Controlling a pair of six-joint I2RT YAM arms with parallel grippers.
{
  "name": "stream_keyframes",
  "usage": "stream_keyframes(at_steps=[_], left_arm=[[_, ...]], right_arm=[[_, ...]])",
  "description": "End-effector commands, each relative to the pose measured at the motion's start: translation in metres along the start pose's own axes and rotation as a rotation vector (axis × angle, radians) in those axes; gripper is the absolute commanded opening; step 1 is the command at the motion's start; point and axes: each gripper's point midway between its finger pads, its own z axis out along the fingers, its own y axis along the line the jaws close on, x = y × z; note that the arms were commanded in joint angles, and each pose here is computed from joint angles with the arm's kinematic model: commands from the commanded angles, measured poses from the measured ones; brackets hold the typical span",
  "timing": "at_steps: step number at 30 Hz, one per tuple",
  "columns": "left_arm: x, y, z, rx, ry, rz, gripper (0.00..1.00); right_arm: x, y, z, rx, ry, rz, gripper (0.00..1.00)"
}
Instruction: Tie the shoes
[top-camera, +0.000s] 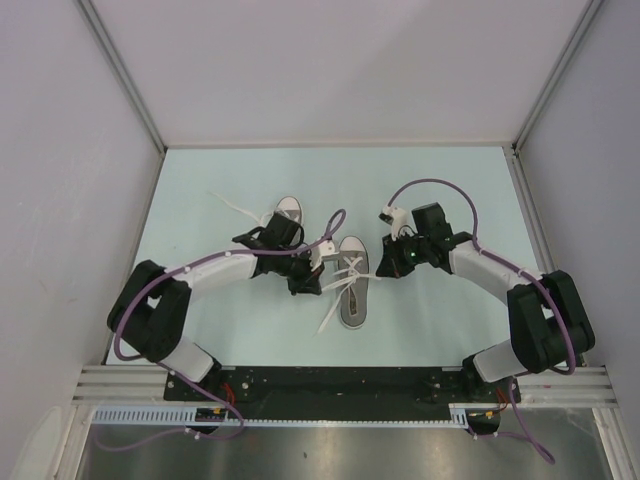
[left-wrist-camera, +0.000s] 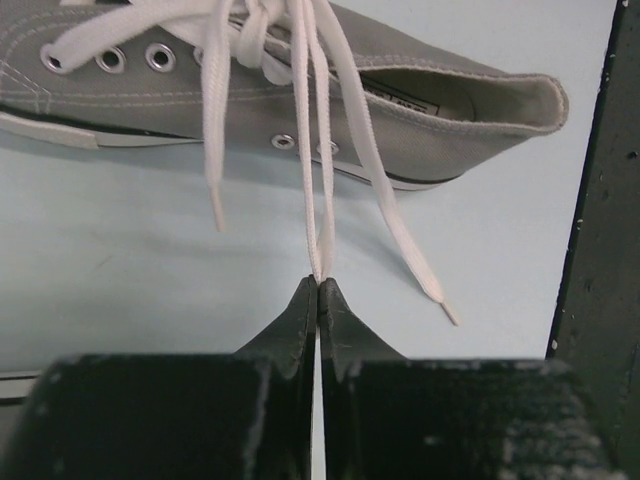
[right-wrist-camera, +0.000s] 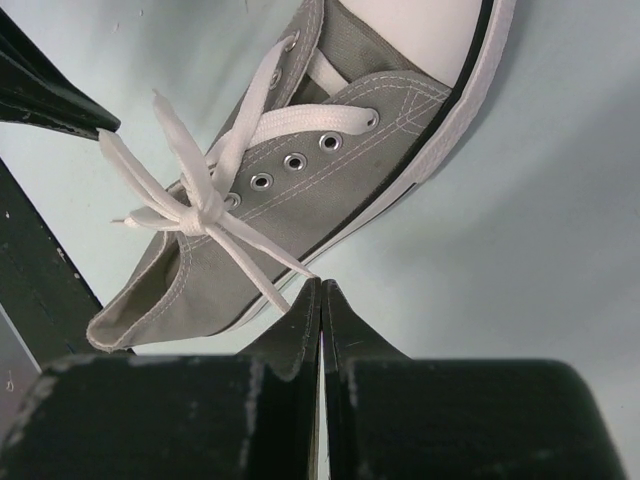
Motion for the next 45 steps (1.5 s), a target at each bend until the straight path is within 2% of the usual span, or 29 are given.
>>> stream_keyframes(at_steps=[1, 11, 16, 34, 45], left_arm=[[-0.007, -0.004, -0.010, -0.027, -0.042, 0.089, 0.00], [0.008, -0.005, -0.015, -0.055, -0.005, 0.126, 0.00], [0.002, 0.004, -0.019, -0.094, -0.010, 0.166, 0.00], [0.016, 0.027, -0.031, -0.153, 0.000, 0.086, 0.00], [0.008, 0.035, -0.031, -0.170, -0.015, 0.075, 0.00]], right_arm=[[-0.008, -0.004, -0.001, 0.021, -0.013, -0.044, 0.00], [-0.015, -0.023, -0.010, 0.102, -0.044, -0.052, 0.00], [-0.021, -0.036, -0.016, 0.141, -0.072, -0.035, 0.00], [-0.031, -0.056, -0.018, 0.206, -0.116, -0.016, 0.00], [-0.036, -0.052, -0.018, 0.222, -0.128, -0.053, 0.00]])
